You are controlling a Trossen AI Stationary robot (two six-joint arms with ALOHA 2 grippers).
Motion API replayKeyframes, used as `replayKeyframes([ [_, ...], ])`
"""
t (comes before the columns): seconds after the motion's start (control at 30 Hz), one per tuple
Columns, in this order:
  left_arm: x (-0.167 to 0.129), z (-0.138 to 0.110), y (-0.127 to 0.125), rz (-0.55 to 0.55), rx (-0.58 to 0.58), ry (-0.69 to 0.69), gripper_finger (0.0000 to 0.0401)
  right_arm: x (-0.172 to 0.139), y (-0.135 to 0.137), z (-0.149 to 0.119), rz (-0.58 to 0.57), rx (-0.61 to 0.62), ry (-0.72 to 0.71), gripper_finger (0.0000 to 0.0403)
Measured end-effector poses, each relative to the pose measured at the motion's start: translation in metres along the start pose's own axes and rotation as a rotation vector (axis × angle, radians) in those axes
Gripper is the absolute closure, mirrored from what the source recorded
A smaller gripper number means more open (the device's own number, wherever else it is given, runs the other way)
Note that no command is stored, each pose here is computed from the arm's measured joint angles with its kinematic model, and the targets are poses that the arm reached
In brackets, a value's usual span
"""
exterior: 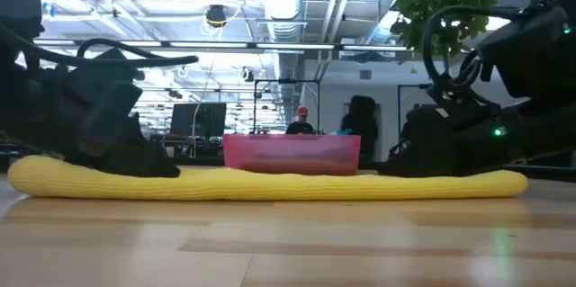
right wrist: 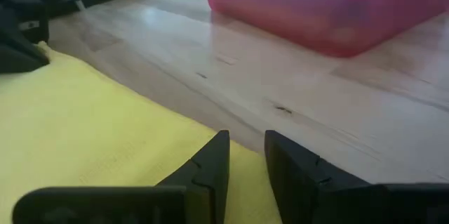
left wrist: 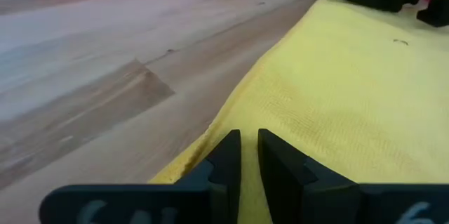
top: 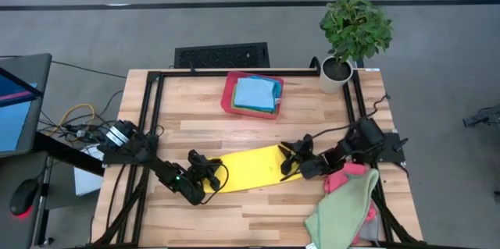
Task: Fold microfiber towels
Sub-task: Fold the yellow microfiber cloth
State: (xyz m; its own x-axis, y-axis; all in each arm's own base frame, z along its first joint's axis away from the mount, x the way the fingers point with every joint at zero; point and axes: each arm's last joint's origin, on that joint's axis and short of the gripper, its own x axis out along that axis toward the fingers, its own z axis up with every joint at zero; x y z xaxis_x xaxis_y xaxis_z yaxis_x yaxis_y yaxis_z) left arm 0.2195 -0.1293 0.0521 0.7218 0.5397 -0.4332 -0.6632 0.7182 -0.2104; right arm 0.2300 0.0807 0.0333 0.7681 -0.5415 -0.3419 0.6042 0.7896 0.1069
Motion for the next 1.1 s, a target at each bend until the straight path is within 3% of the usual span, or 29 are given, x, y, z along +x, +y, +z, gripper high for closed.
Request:
replayKeyframes([
  [0.13, -0.007, 0.008, -0.007, -0.055, -0.013, 0.013, 0.0359, -0.004, 0.006, 0.007, 0.072, -0.008, -0.009, 0.0285],
  [0.27, -0.022, 0.041, -0.022, -0.144, -0.059, -0.026, 0.0359, -0.01, 0.011, 0.027, 0.136, 0.02, -0.038, 0.0285],
  [0.37, -0.032, 0.063, -0.024, -0.183, 0.006, -0.032, 0.0354, -0.014, 0.015, 0.041, 0.148, 0.003, -0.08, 0.0285],
  [0.6, -0.05, 0.09, -0.011, -0.197, 0.035, 0.025, 0.0304, -0.028, 0.023, 0.066, 0.203, 0.005, -0.154, 0.0285],
  [0.77, -0.048, 0.083, -0.009, -0.205, 0.028, 0.106, 0.0279, -0.028, 0.034, 0.065, 0.225, 0.002, -0.155, 0.0285],
  [0.87, -0.039, 0.063, -0.008, -0.169, 0.07, 0.171, 0.0278, -0.023, 0.04, 0.058, 0.221, -0.02, -0.141, 0.0285],
  [1.1, -0.018, 0.015, -0.004, -0.062, 0.068, 0.155, 0.0278, -0.006, 0.054, 0.032, 0.244, -0.014, -0.072, 0.0285],
])
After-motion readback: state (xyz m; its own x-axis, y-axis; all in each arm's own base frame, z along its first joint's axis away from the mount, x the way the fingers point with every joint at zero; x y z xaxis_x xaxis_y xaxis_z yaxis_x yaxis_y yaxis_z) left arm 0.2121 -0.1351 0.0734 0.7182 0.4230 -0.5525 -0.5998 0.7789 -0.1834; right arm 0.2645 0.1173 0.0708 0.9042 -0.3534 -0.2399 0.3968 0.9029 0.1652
